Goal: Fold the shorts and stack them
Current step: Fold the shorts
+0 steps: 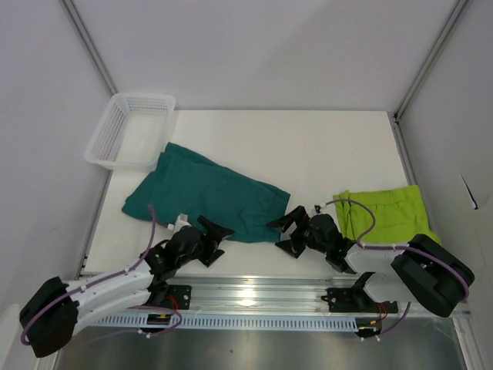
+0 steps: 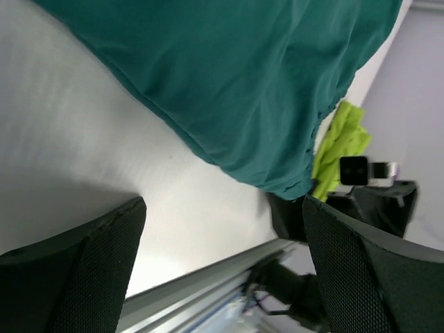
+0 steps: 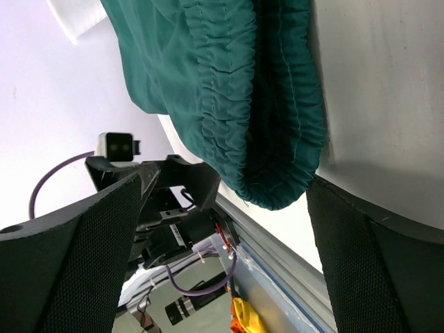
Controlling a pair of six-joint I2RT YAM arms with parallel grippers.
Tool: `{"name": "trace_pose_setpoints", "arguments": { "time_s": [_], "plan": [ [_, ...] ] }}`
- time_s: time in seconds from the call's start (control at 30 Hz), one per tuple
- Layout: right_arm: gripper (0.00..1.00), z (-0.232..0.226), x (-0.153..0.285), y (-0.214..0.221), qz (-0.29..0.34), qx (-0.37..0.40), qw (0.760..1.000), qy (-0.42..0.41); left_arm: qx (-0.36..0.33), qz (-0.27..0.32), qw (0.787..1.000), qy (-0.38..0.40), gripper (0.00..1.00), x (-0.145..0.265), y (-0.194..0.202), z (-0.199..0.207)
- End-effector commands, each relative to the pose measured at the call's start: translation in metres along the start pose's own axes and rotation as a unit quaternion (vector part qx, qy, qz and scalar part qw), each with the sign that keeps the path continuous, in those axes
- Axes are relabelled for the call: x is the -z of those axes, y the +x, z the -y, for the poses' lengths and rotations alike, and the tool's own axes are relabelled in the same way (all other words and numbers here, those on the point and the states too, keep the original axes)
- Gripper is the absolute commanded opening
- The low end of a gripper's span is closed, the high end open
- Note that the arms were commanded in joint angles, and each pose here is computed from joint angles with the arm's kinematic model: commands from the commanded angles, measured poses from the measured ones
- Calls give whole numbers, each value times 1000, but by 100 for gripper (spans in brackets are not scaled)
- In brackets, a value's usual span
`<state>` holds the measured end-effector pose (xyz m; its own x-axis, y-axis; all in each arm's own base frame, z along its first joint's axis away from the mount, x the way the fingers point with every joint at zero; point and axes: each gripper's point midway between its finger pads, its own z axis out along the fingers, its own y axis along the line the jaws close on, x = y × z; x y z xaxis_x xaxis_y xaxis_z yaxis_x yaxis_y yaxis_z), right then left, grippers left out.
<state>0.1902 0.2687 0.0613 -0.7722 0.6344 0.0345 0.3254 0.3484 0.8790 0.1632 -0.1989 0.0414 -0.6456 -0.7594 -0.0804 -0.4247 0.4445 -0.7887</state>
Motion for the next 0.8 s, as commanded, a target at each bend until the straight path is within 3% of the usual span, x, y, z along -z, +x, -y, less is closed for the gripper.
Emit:
{"name": "trace_pose_setpoints", "arguments": {
  "time_s": [0.0, 0.2, 0.33, 0.4, 0.43, 0.47, 0.5, 0.77],
  "plan": [
    [99, -11, -2, -5, 18, -8, 999, -26, 66, -24, 997, -11, 96, -12, 11, -6],
    [99, -14, 1, -6, 27, -6, 999, -28, 69, 2, 997, -43, 95, -27, 7, -9],
    [99, -17, 6, -11, 41, 0, 999, -32, 82, 46, 994, -49, 85, -29, -6, -17],
    [98, -19, 8, -12, 46, 1, 998, -32, 89, 73, 992, -49, 77, -30, -16, -20],
    [98, -18, 8, -12, 47, 1, 998, -31, 88, 78, 992, -46, 70, -30, -18, -18],
    [98, -19, 9, -12, 47, 0, 998, -32, 86, 93, 991, -40, 57, -30, -23, -17],
    [98, -20, 9, -13, 48, 0, 998, -34, 86, 96, 991, -38, 54, -30, -23, -15],
    [98, -14, 6, -7, 33, -6, 999, -32, 91, 121, 987, -49, 56, -38, -26, -15]
  ]
}}
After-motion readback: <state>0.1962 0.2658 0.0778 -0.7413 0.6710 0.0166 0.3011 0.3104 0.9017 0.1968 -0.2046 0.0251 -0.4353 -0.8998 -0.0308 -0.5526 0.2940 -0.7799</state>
